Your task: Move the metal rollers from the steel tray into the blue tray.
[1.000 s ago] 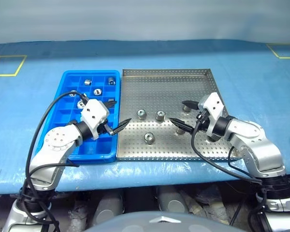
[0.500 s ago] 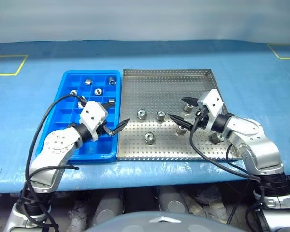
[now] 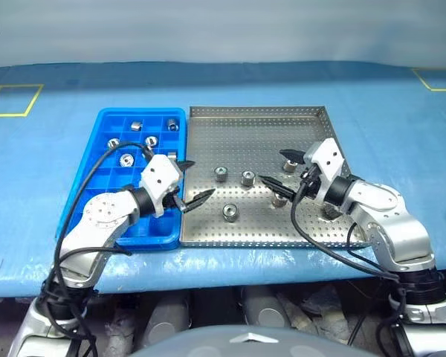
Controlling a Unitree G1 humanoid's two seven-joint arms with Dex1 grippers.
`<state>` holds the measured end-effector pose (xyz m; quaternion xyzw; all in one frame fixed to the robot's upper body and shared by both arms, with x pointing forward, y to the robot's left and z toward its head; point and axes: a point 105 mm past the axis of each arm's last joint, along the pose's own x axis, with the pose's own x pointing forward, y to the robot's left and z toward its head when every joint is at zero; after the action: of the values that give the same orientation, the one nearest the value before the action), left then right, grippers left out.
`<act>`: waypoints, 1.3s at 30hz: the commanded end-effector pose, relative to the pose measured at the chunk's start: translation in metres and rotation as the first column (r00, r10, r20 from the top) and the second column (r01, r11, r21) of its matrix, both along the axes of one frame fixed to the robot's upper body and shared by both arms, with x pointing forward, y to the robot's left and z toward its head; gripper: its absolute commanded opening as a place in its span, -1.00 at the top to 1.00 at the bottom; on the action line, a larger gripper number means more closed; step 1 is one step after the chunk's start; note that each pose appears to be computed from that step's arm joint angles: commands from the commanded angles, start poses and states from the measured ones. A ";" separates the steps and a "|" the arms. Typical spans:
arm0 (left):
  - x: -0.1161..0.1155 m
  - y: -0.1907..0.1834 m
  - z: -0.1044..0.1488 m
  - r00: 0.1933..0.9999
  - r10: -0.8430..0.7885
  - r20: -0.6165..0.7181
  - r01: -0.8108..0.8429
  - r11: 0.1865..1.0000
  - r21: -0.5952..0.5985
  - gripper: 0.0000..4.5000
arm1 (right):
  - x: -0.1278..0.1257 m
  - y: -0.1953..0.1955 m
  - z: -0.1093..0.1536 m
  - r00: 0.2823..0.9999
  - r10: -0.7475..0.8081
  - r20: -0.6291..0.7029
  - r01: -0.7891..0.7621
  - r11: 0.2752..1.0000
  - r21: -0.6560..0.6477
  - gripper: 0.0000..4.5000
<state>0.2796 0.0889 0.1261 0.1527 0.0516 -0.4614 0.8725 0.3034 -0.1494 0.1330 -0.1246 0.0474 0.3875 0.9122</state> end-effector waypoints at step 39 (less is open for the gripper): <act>0.013 -0.027 -0.071 0.966 -0.063 -0.251 0.118 0.971 0.208 -0.05 | -0.015 -0.007 0.017 0.991 -0.080 0.108 0.080 0.997 0.011 -1.00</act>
<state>0.2907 0.0631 0.0504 0.1910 0.2104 -0.5076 0.8134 0.2881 -0.1580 0.1309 -0.1275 0.0414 0.3463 0.9285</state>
